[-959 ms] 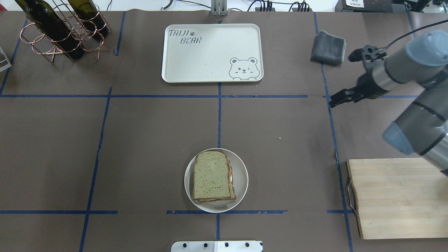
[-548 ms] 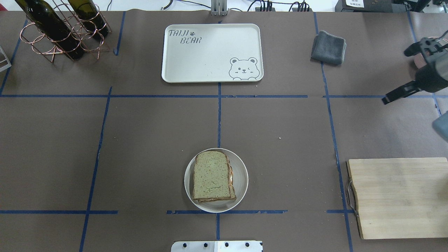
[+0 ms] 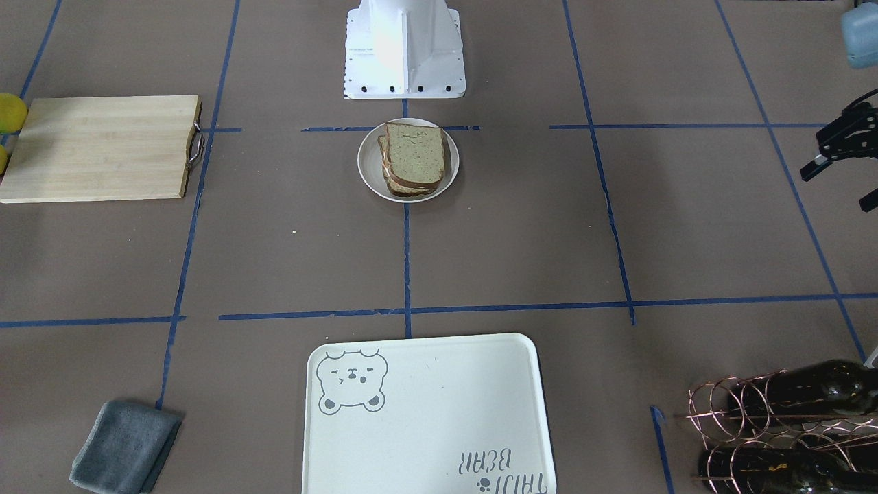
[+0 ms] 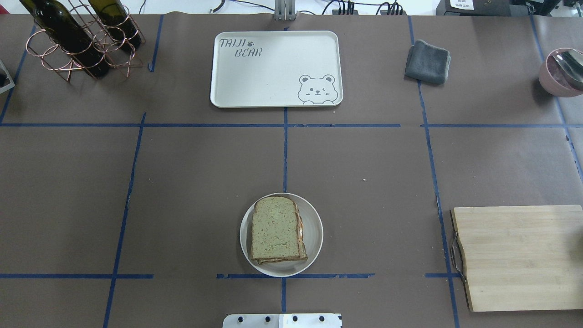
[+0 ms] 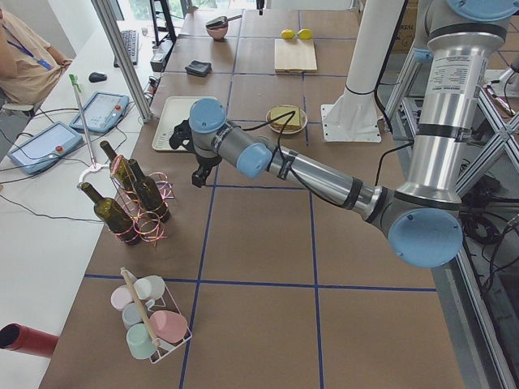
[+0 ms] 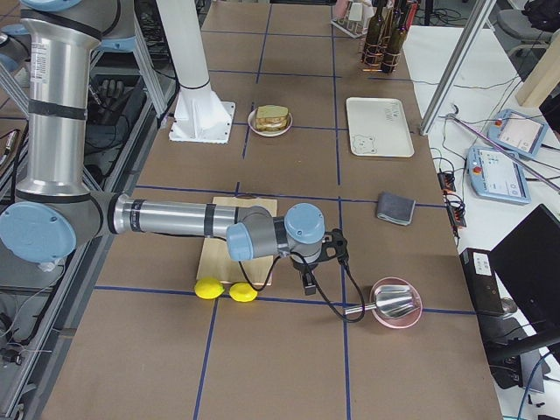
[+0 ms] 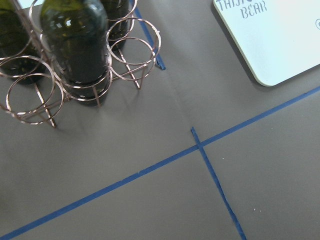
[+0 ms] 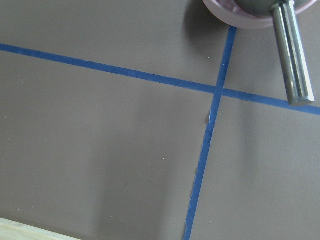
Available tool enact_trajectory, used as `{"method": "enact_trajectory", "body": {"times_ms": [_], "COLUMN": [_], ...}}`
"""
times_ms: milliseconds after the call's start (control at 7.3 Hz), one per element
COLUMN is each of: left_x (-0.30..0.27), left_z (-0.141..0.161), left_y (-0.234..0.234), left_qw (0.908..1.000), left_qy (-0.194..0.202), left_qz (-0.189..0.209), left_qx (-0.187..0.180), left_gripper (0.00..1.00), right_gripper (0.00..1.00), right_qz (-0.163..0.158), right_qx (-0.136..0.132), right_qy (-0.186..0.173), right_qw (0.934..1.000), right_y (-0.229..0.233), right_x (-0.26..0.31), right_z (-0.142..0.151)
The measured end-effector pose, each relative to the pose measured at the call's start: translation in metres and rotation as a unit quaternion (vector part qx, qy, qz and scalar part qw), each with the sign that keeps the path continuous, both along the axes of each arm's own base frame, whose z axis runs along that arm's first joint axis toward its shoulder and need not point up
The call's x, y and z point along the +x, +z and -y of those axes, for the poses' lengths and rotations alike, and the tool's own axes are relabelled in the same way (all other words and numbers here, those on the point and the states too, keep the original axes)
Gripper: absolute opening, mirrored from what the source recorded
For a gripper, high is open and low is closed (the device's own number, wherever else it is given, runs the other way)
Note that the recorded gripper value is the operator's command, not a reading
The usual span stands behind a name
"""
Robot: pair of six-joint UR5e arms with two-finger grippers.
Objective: Make sandwich and place on tray
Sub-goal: 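Move the left gripper to the sandwich plate and grasp its rim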
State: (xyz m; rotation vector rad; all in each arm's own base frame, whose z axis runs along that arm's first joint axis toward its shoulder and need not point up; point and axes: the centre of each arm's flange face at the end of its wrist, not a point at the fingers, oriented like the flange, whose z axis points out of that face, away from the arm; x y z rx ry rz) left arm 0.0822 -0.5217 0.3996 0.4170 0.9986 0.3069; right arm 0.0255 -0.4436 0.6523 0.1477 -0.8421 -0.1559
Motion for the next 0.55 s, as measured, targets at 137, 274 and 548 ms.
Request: {"method": "enact_trajectory", "body": {"times_ms": [137, 274, 548], "left_x": [0.045, 0.086, 0.167], "left_z": [-0.014, -0.029, -0.063], "left_y": [-0.027, -0.052, -0.1], "left_qw": [1.0, 0.9997, 0.996], "left_qy": [-0.001, -0.003, -0.024], "left_qz": [-0.004, -0.013, -0.035], "left_qx": [-0.006, -0.021, -0.079], "left_gripper": [1.0, 1.0, 1.0], "right_gripper": [1.0, 1.0, 1.0], "right_qz": [-0.001, -0.003, -0.023], "right_qx": [-0.007, -0.012, -0.012], "right_qy": [-0.002, -0.007, -0.03], "right_qw": [1.0, 0.9999, 0.9992], "right_y": [0.002, 0.004, 0.01], "right_x": [-0.001, -0.004, 0.003], "right_z": [-0.002, -0.003, -0.003]}}
